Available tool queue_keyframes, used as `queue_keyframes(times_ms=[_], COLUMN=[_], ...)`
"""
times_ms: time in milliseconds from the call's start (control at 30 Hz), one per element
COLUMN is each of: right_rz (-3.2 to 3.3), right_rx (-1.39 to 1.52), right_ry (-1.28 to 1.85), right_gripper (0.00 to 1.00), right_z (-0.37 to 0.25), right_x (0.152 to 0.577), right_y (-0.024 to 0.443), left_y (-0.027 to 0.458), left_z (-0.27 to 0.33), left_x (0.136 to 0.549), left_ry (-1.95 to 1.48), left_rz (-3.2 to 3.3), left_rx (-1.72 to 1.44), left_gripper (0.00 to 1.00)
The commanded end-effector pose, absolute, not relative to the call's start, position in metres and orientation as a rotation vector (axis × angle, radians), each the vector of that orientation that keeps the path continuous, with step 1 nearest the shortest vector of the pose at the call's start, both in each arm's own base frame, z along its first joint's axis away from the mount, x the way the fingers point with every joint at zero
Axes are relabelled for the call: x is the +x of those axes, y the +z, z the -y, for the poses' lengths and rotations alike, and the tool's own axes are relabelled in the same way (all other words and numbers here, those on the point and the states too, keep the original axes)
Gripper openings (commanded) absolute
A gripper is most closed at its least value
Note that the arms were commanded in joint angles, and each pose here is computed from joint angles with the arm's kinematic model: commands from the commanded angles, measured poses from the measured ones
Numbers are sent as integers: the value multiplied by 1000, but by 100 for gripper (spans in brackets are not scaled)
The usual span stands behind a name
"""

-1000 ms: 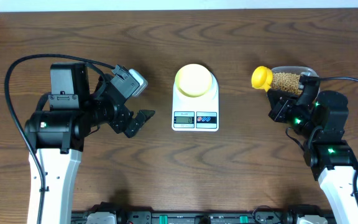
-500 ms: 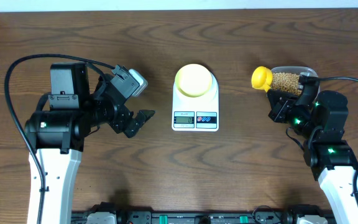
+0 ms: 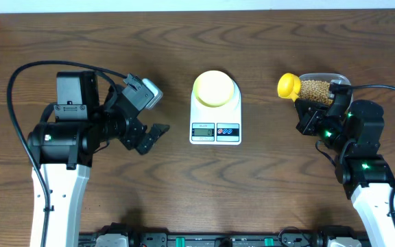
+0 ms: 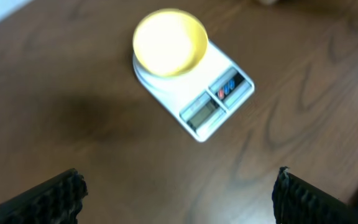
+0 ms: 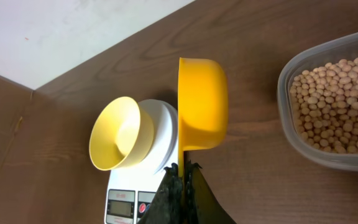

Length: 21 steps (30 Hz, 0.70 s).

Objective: Scoop item into bowl and weigh 50g on scale

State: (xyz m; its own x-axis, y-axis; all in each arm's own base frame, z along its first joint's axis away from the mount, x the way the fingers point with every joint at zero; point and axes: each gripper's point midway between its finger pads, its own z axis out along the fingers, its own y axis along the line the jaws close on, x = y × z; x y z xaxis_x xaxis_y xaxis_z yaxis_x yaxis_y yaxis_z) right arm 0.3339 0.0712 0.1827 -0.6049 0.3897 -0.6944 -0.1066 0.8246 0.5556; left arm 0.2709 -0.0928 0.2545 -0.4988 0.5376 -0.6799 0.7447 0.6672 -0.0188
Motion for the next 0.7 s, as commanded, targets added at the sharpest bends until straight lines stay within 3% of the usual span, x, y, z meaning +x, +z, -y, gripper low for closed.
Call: queue_keyframes(times_ms=[0,233,667], right_rz=[-2088,-2088,-2088], right_rx=[178,178,178], right_ry=[705,705,705], right_gripper=[1,1,1], right_z=[-72,-72,-72], right_x=[337,337,337], right_y=[195,195,195], left_y=[246,240,233], left_z=[85,87,87], left_x=[265,250,253], left_ry=[-359,-346,-366], left_rz=[-2252,-2186,-2208], left_rx=[1059,1264,1269], left_gripper=[98,98,98])
